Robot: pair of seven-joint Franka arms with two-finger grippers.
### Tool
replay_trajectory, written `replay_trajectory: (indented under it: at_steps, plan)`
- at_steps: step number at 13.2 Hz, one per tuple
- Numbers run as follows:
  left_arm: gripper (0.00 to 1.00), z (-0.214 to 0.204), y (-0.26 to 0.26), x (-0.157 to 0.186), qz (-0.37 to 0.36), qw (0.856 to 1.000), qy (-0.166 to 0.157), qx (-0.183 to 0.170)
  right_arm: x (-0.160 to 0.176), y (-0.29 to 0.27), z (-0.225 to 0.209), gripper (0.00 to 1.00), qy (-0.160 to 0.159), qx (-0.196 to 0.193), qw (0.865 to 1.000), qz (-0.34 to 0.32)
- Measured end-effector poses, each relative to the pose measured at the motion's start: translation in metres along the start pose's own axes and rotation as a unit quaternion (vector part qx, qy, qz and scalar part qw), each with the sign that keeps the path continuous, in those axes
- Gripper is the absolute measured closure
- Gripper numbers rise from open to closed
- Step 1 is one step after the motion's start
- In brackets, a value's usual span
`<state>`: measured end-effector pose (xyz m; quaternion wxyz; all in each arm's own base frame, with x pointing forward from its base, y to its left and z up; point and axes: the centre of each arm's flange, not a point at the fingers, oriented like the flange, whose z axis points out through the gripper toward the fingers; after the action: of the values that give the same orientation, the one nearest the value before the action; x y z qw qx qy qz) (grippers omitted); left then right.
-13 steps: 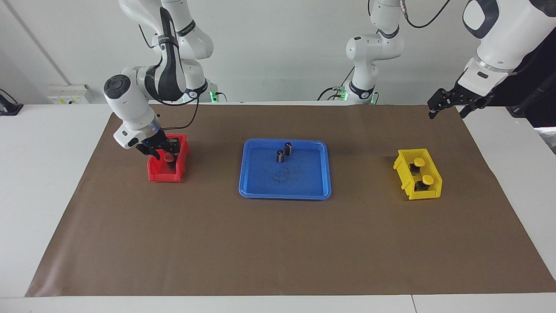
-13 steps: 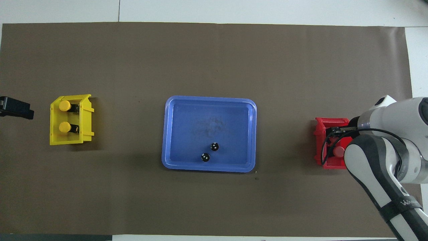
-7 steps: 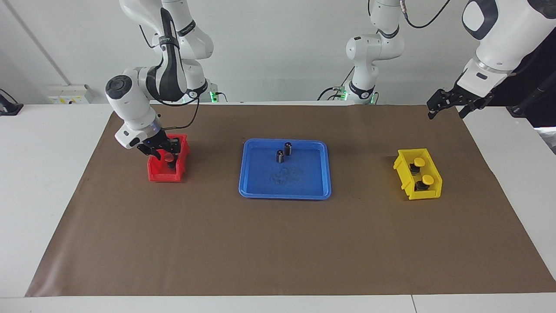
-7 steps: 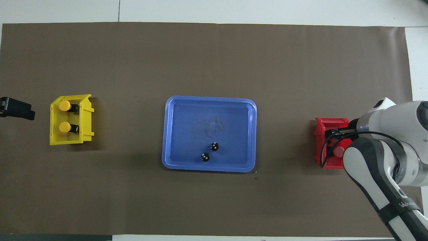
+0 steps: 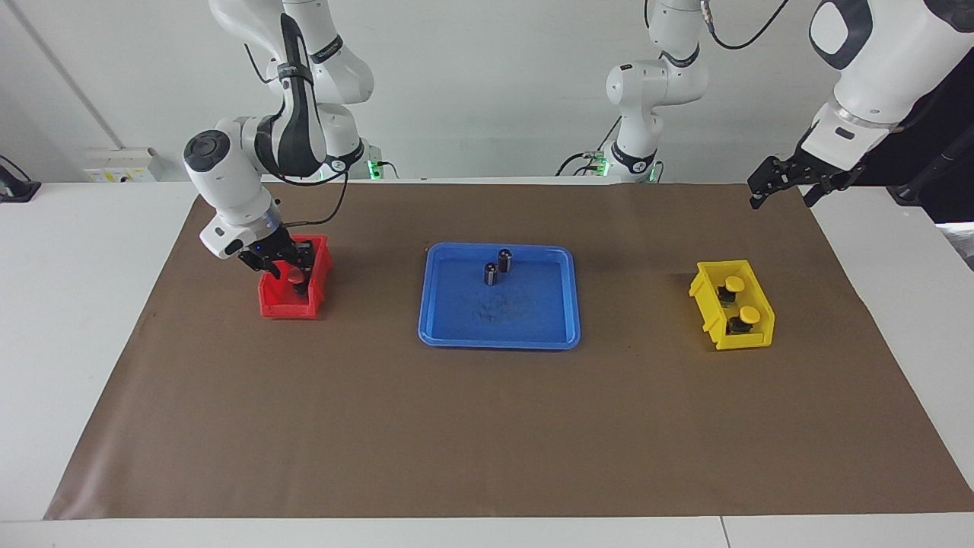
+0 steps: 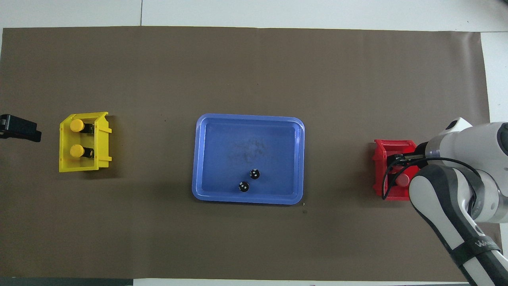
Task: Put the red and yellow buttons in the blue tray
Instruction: 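Reach the right gripper into the red bin and grasp a red button, then carry the red button into the blue tray while the left gripper reaches the yellow bin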
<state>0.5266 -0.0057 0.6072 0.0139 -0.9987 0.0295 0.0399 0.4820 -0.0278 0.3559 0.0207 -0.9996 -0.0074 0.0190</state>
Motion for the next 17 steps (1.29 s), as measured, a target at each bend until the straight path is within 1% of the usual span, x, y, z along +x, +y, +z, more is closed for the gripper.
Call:
replay_trajectory:
  at_steps: [1,6,11,12,13,17]
  plan:
    - [0.0,0.0,0.0,0.0,-0.001,1.0,0.0,0.0,0.0,0.0,0.0,0.4,0.0,0.0,1.0,0.0]
    - [0.0,0.002,-0.001,0.0,-0.005,1.0,-0.003,0.0,-0.002,-0.001,0.003,0.41,-0.002,0.0,1.0,-0.001]
    - [0.0,0.009,-0.005,-0.005,-0.008,1.0,-0.01,-0.001,-0.005,-0.001,0.007,0.43,0.007,-0.001,1.0,-0.007]
    - [0.0,0.01,-0.005,-0.006,-0.009,1.0,-0.011,-0.001,-0.005,-0.001,0.007,0.49,0.007,-0.002,1.0,-0.008]
    - [0.0,0.011,-0.006,-0.008,-0.01,1.0,-0.012,-0.001,-0.005,-0.002,0.007,0.59,0.007,-0.002,1.0,-0.008]
    - [0.0,0.011,-0.007,-0.01,-0.01,1.0,-0.012,-0.001,-0.002,-0.004,0.0,0.59,0.008,-0.002,1.0,-0.015]
